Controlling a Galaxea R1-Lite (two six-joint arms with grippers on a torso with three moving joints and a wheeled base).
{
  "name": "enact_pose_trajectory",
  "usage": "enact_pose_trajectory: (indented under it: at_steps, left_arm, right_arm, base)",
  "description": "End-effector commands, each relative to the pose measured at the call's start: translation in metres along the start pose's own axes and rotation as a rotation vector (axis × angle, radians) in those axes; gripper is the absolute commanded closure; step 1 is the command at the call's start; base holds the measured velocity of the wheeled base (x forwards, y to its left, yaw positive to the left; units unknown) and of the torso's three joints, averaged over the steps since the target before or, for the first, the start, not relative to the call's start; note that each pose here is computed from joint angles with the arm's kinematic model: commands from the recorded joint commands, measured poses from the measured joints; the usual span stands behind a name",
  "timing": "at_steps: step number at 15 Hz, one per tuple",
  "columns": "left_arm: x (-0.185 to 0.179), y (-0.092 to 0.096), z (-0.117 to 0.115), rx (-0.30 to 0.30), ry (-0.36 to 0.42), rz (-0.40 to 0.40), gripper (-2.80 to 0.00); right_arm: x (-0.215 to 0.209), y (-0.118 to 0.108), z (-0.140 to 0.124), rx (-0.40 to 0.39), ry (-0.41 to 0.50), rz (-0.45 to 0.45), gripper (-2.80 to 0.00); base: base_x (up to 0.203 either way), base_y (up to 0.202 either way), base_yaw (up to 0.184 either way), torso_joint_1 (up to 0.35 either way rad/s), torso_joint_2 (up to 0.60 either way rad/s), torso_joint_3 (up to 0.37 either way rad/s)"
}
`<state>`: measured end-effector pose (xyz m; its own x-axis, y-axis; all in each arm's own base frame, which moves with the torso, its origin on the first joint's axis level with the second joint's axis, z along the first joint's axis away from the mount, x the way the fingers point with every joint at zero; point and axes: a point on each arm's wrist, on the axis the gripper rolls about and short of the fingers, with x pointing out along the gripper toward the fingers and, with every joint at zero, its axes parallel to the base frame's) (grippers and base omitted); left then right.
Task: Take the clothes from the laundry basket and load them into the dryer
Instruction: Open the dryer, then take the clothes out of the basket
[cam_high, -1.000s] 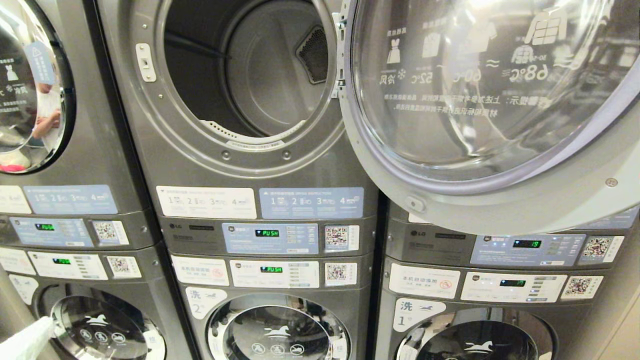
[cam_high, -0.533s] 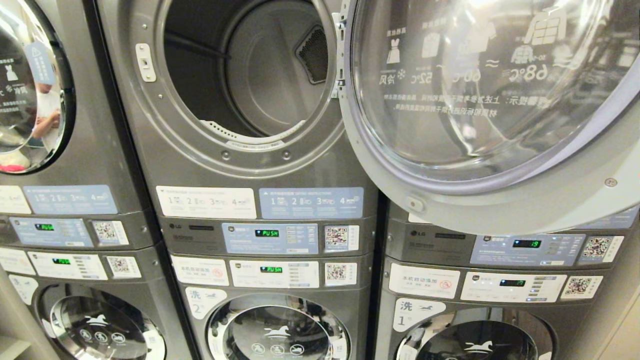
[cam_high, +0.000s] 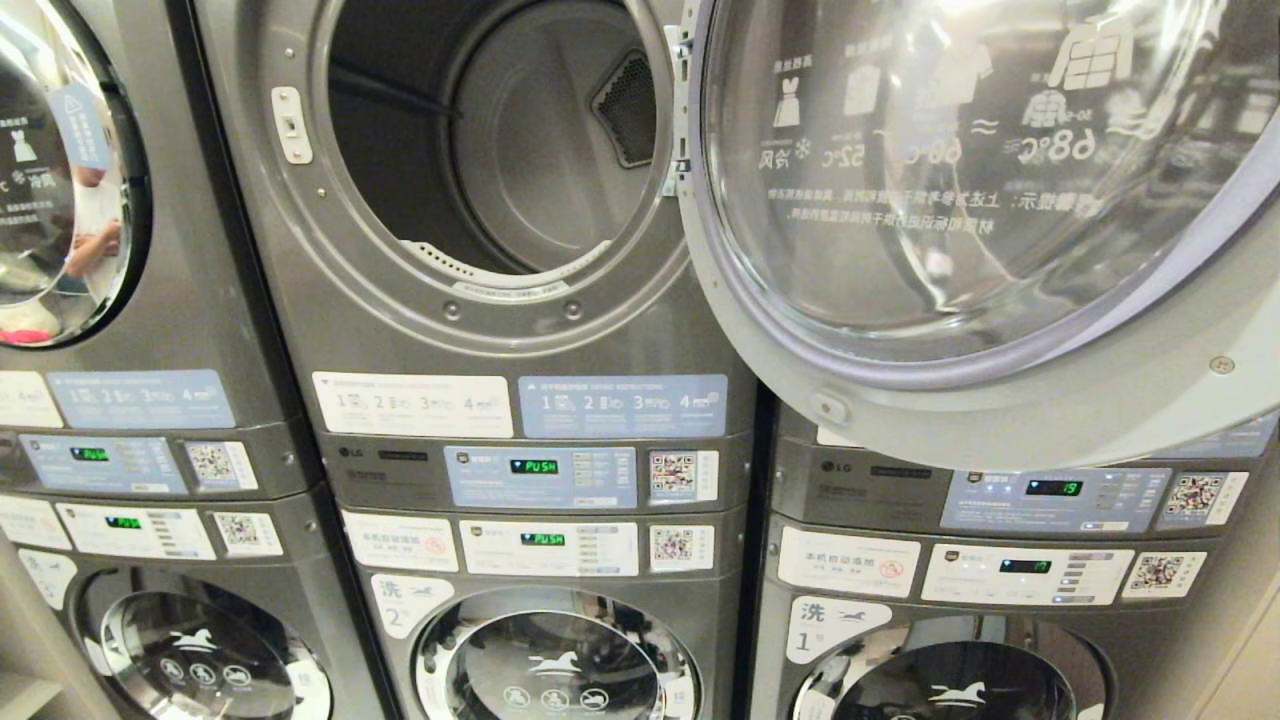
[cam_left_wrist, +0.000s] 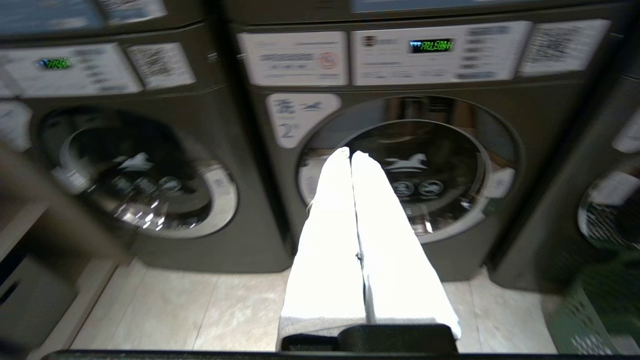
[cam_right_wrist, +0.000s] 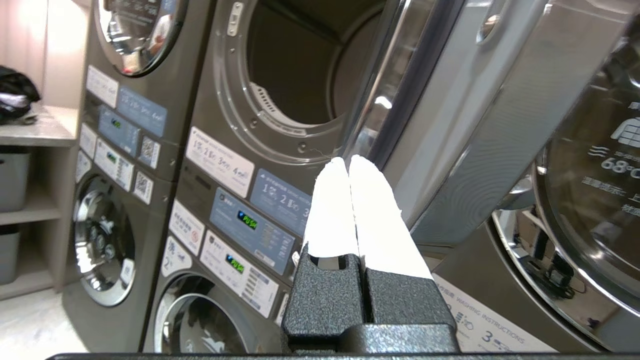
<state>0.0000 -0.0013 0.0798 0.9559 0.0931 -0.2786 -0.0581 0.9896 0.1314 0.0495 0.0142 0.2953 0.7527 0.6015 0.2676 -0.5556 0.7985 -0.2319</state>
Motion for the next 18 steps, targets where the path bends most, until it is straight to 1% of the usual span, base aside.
enact_pose_trajectory:
  at_steps: [1, 2, 3, 4, 6, 7, 8, 10, 11, 12, 14, 17, 18]
  left_arm:
    - [0.000, 0.000, 0.000, 0.037, -0.015, -0.128, 0.00]
    - [0.000, 0.000, 0.000, 0.066, -0.022, -0.233, 0.00]
    - [0.000, 0.000, 0.000, 0.087, -0.029, -0.310, 0.00]
    - [0.000, 0.000, -0.001, 0.099, -0.041, -0.350, 0.00]
    - [-0.001, 0.001, -0.001, 0.107, -0.049, -0.340, 0.00]
    - [-0.001, 0.001, -0.001, 0.102, -0.048, -0.337, 0.00]
    - [-0.001, 0.001, -0.001, 0.102, -0.047, -0.334, 0.00]
    - [0.001, 0.000, 0.000, 0.082, -0.010, -0.261, 0.00]
    - [0.003, 0.000, 0.000, 0.079, 0.014, -0.253, 0.00]
    - [0.002, 0.000, 0.000, 0.078, 0.005, -0.253, 0.00]
    - [-0.001, 0.001, -0.001, 0.078, -0.035, -0.248, 0.00]
    - [-0.001, 0.001, -0.001, 0.078, -0.035, -0.248, 0.00]
    - [-0.001, 0.001, -0.001, 0.078, -0.034, -0.248, 0.00]
  right_arm:
    - [0.004, -0.002, -0.003, 0.009, 0.012, 0.019, 0.00]
    - [0.007, -0.004, -0.004, 0.012, 0.021, 0.026, 0.00]
    - [0.009, -0.006, -0.005, 0.011, 0.024, 0.026, 0.00]
    - [0.013, -0.009, -0.006, 0.016, 0.032, 0.026, 0.00]
    - [0.026, -0.018, -0.013, 0.044, 0.072, 0.024, 0.00]
    - [0.031, -0.022, -0.014, 0.045, 0.083, 0.011, 0.00]
    - [0.032, -0.023, -0.015, 0.038, 0.086, -0.023, 0.00]
    - [0.032, -0.025, -0.015, 0.036, 0.093, -0.063, 0.00]
    - [0.034, -0.026, -0.018, 0.041, 0.105, -0.079, 0.00]
    - [0.034, -0.027, -0.021, 0.046, 0.116, -0.098, 0.00]
    - [0.034, -0.028, -0.024, 0.050, 0.134, -0.175, 0.00]
    - [0.037, -0.033, -0.037, 0.072, 0.188, -0.296, 0.00]
    - [0.037, -0.033, -0.038, 0.074, 0.196, -0.315, 0.00]
  base:
    - [0.000, 0.000, 0.000, 0.000, 0.00, 0.000]
    - [0.000, 0.000, 0.000, 0.000, 0.00, 0.000]
    - [0.000, 0.000, 0.000, 0.000, 0.00, 0.000]
    - [0.000, 0.000, 0.000, 0.000, 0.00, 0.000]
    - [0.000, 0.000, 0.000, 0.000, 0.00, 0.000]
    - [0.000, 0.000, 0.000, 0.000, 0.00, 0.000]
    - [0.000, 0.000, 0.000, 0.000, 0.00, 0.000]
    - [0.000, 0.000, 0.000, 0.000, 0.00, 0.000]
    - [0.000, 0.000, 0.000, 0.000, 0.00, 0.000]
    - [0.000, 0.000, 0.000, 0.000, 0.00, 0.000]
    - [0.000, 0.000, 0.000, 0.000, 0.00, 0.000]
    - [0.000, 0.000, 0.000, 0.000, 0.00, 0.000]
    - [0.000, 0.000, 0.000, 0.000, 0.00, 0.000]
